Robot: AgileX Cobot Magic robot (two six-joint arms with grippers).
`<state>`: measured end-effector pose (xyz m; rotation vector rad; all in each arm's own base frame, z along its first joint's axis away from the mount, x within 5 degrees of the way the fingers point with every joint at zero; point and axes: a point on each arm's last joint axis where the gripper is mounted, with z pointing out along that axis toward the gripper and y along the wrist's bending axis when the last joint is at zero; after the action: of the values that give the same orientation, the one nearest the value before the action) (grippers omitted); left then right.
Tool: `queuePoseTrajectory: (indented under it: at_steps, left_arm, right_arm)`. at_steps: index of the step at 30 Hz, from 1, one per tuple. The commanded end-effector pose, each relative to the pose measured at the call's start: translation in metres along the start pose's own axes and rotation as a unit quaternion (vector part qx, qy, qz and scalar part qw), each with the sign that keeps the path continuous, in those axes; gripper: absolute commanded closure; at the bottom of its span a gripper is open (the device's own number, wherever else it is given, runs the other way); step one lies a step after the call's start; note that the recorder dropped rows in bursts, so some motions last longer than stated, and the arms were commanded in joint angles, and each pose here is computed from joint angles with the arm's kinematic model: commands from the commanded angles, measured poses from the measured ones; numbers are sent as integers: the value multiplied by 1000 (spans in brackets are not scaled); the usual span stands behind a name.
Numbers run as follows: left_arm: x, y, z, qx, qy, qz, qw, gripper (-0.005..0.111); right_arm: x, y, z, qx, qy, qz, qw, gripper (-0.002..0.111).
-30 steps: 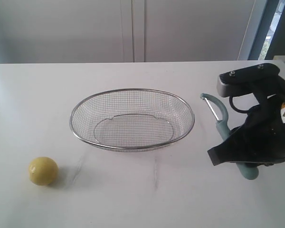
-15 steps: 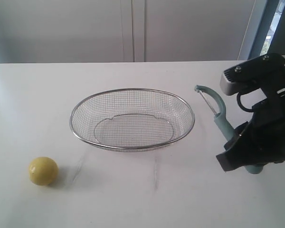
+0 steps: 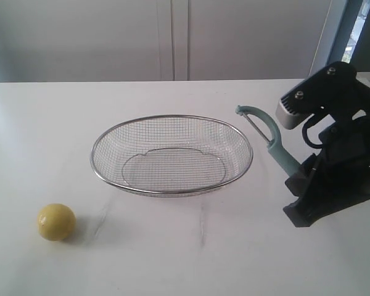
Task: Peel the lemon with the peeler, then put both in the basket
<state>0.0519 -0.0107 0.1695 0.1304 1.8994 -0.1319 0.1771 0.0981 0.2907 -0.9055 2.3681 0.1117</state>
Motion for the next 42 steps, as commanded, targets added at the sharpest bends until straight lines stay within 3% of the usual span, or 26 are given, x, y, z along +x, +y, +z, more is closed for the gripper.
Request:
queuePoseTrajectory:
  at_steps: [1, 5, 9, 20, 27, 31, 42]
  left_arm:
    - [0, 0, 0, 4, -2, 1, 1000, 107]
    - [0, 0, 0, 4, -2, 1, 1000, 107]
    - [0, 1, 0, -3, -1, 44, 999, 107]
    - [0, 1, 0, -3, -3, 47, 999, 107]
    - [-8, 2, 0, -9, -47, 47, 998, 107]
    - [-21, 3, -3, -20, -116, 48, 992, 107]
    - [-24, 3, -3, -22, -133, 49, 990, 107]
  right_arm:
    - [0, -1, -2, 1, -10, 19, 1000, 108]
    - [0, -1, -2, 1, -10, 19, 1000, 108]
    - [0, -1, -2, 1, -10, 19, 1000, 108]
    - [0, -1, -2, 1, -10, 19, 1000, 108]
    - [0, -1, -2, 1, -10, 19, 1000, 108]
    - [0, -1, -2, 1, -10, 19, 1000, 108]
    - [0, -1, -2, 1, -10, 19, 1000, 108]
